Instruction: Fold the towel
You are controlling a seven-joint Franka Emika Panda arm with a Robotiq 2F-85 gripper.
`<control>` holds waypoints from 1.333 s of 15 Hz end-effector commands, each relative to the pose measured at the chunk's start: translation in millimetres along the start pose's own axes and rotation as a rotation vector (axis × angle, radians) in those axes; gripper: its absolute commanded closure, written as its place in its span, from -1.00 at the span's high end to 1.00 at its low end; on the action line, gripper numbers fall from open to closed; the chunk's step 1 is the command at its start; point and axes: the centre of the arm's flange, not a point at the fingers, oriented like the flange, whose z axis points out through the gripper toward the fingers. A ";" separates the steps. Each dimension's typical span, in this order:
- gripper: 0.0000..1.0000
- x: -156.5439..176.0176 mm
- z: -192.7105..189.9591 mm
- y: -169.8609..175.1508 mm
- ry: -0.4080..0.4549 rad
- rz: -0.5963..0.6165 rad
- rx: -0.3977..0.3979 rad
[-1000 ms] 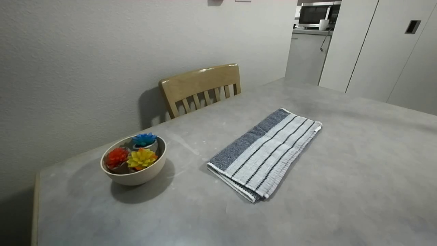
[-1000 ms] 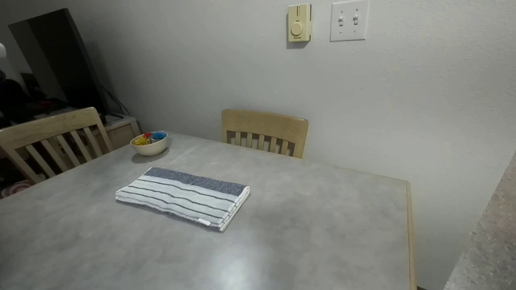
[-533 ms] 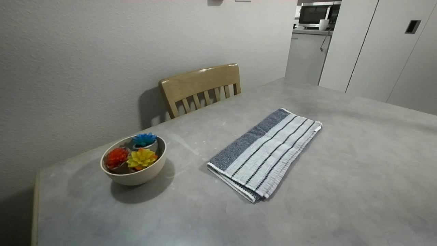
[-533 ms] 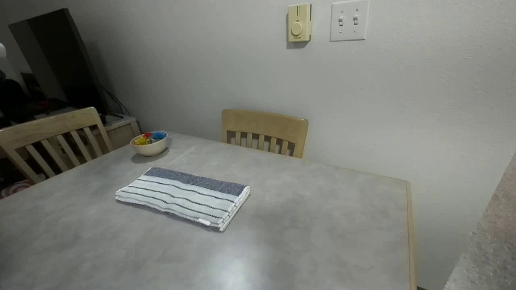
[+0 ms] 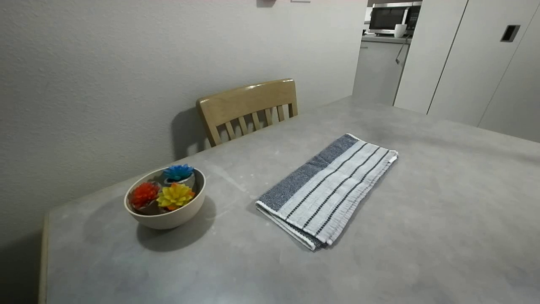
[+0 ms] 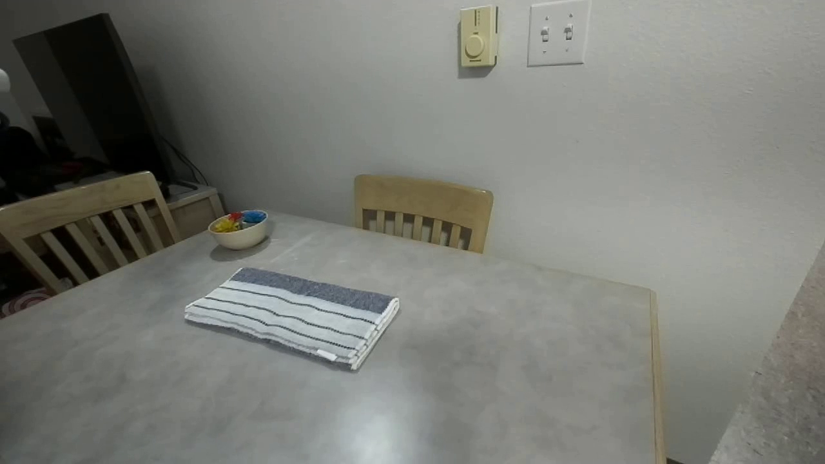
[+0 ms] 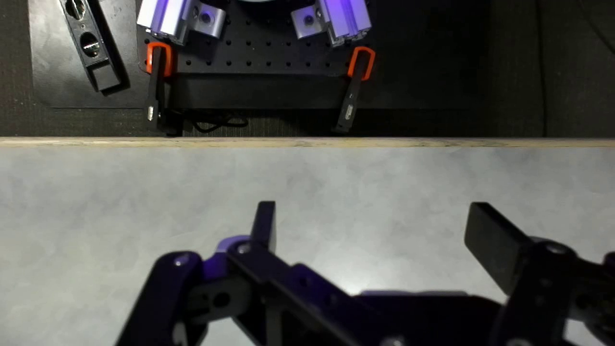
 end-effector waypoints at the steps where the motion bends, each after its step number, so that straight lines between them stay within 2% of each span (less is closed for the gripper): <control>1: 1.00 0.0 0.0 0.0 0.000 0.000 0.000; 16: 1.00 0.0 0.0 0.0 0.000 0.000 0.000; 18: 1.00 1.8 0.2 2.3 0.008 0.014 -0.051; 20: 1.00 10.7 -3.4 4.3 0.020 0.026 -0.070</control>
